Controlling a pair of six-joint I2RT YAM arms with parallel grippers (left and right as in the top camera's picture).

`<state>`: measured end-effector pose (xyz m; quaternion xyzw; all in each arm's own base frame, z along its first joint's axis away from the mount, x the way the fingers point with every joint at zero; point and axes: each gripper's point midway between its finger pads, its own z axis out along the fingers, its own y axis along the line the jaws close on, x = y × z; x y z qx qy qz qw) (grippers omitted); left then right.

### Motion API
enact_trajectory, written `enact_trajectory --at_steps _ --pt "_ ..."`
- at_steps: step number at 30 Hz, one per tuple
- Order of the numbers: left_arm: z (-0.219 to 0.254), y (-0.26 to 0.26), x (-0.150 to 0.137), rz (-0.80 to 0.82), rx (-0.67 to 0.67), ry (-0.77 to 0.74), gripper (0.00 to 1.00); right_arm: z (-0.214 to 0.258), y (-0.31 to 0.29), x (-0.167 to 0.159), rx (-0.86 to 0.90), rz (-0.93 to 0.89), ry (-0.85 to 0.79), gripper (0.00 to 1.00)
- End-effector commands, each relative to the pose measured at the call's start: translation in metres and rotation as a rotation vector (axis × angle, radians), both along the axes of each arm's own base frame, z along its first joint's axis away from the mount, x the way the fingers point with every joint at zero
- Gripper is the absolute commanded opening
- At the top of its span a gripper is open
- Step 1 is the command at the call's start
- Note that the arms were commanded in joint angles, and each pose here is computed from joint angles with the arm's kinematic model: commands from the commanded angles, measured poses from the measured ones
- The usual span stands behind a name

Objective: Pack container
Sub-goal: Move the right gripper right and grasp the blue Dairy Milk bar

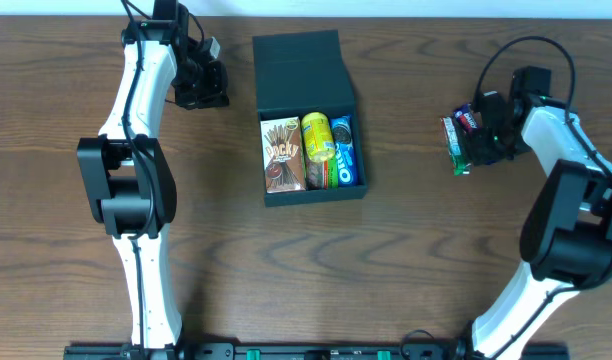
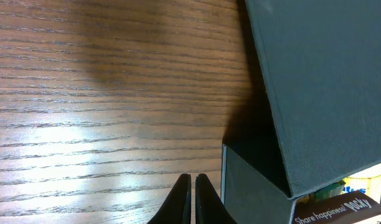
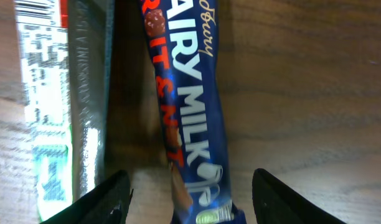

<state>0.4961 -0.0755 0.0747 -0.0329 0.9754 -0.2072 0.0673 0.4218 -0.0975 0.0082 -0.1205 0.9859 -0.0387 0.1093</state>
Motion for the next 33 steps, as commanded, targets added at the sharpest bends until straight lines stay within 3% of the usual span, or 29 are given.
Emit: enact_trajectory --at_steps 1,9,17,27,33 --pt "0.000 0.000 0.001 0.005 0.000 0.002 0.06 -0.011 -0.007 -0.005 -0.001 -0.013 0.024 0.63" --pt "0.000 0.000 0.001 0.011 -0.001 0.005 0.06 -0.027 -0.009 -0.010 0.010 -0.030 0.061 0.57" --pt "0.000 0.000 0.001 0.018 -0.002 0.007 0.06 -0.029 -0.005 -0.011 0.038 -0.077 0.063 0.29" --pt "0.000 0.000 0.001 0.018 -0.002 0.008 0.06 -0.028 0.008 -0.010 0.079 -0.146 0.066 0.18" --pt "0.000 0.000 0.001 0.017 -0.002 0.007 0.06 -0.009 0.021 0.002 0.092 -0.194 0.042 0.03"
